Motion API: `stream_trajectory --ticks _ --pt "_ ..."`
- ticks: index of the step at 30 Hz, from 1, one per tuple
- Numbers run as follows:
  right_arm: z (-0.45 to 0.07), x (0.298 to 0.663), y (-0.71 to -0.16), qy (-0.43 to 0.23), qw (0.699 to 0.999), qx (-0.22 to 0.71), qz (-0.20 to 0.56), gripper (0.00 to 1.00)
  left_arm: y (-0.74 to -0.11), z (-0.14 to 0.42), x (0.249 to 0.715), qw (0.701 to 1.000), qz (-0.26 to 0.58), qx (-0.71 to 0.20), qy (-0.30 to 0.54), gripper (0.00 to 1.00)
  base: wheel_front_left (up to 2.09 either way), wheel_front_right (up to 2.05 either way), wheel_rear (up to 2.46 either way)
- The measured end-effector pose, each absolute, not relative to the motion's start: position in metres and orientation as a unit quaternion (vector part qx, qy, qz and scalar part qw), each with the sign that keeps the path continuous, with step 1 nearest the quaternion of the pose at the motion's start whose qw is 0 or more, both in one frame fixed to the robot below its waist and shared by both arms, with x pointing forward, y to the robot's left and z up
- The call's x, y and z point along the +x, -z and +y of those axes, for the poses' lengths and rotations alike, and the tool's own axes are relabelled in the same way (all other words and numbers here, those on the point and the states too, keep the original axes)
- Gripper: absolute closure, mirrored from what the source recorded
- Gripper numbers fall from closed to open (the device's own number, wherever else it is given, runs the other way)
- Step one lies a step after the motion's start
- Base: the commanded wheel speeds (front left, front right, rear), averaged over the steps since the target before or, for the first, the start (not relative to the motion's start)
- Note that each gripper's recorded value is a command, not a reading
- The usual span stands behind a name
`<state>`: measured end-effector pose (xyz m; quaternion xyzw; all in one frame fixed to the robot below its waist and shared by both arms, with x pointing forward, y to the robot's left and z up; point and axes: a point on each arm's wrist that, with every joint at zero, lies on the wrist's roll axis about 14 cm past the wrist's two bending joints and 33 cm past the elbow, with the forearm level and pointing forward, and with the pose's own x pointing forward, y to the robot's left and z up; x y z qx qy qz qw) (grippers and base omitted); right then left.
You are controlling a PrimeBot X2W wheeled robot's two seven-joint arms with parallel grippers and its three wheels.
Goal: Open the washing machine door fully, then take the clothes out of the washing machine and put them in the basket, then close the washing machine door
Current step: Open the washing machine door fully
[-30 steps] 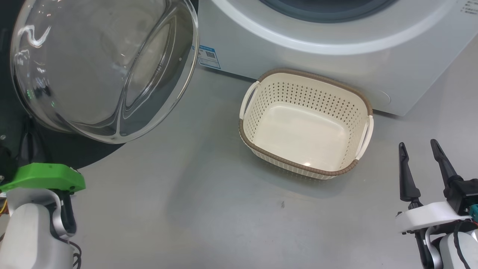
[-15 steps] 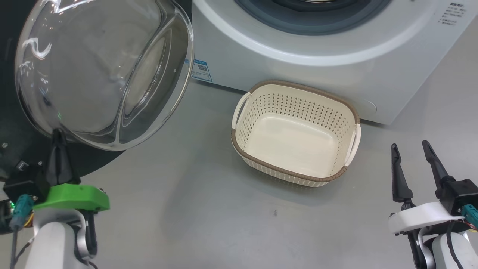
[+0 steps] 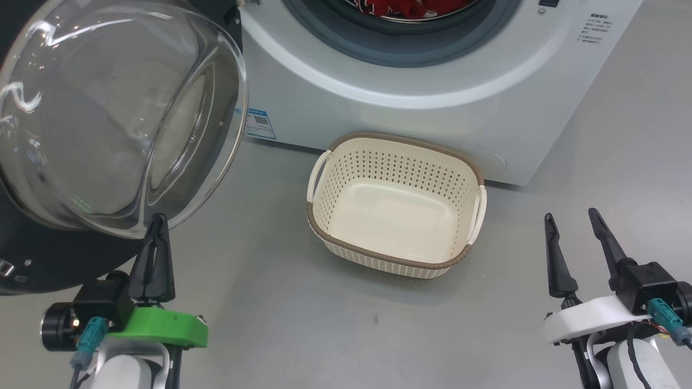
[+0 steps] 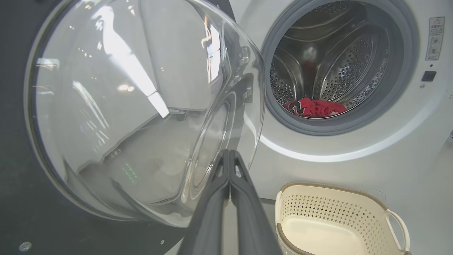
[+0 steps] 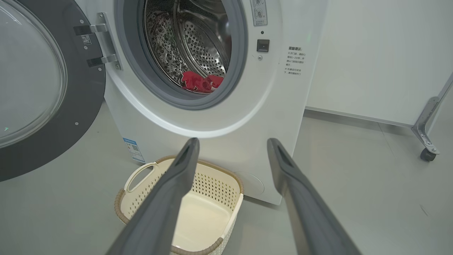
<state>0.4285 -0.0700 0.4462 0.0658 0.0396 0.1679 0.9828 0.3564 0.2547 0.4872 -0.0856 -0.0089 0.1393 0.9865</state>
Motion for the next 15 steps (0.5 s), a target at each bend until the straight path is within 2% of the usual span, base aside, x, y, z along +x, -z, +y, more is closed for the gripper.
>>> stream_trajectory --ticks 9,11,13,15 --pt "-0.088 0.419 -0.455 -0.140 0.987 0.067 0.030 0.00 -0.487 0.213 0.368 0.993 -0.008 -0.091 -0.070 0.99 0.00 0.00 0.00" --pt "-0.092 0.416 -0.456 -0.135 0.988 0.067 0.030 0.00 -0.486 0.204 0.370 0.994 -0.006 -0.094 -0.057 0.55 0.00 0.00 0.00" --pt "-0.096 0.414 -0.458 -0.129 0.989 0.067 0.027 0.00 -0.483 0.197 0.371 0.994 -0.001 -0.097 -0.048 0.00 0.00 0.00 0.00" --pt "-0.101 0.411 -0.461 -0.124 0.990 0.067 0.025 0.00 -0.481 0.192 0.372 0.994 0.002 -0.100 -0.040 0.00 0.00 0.00 0.00"
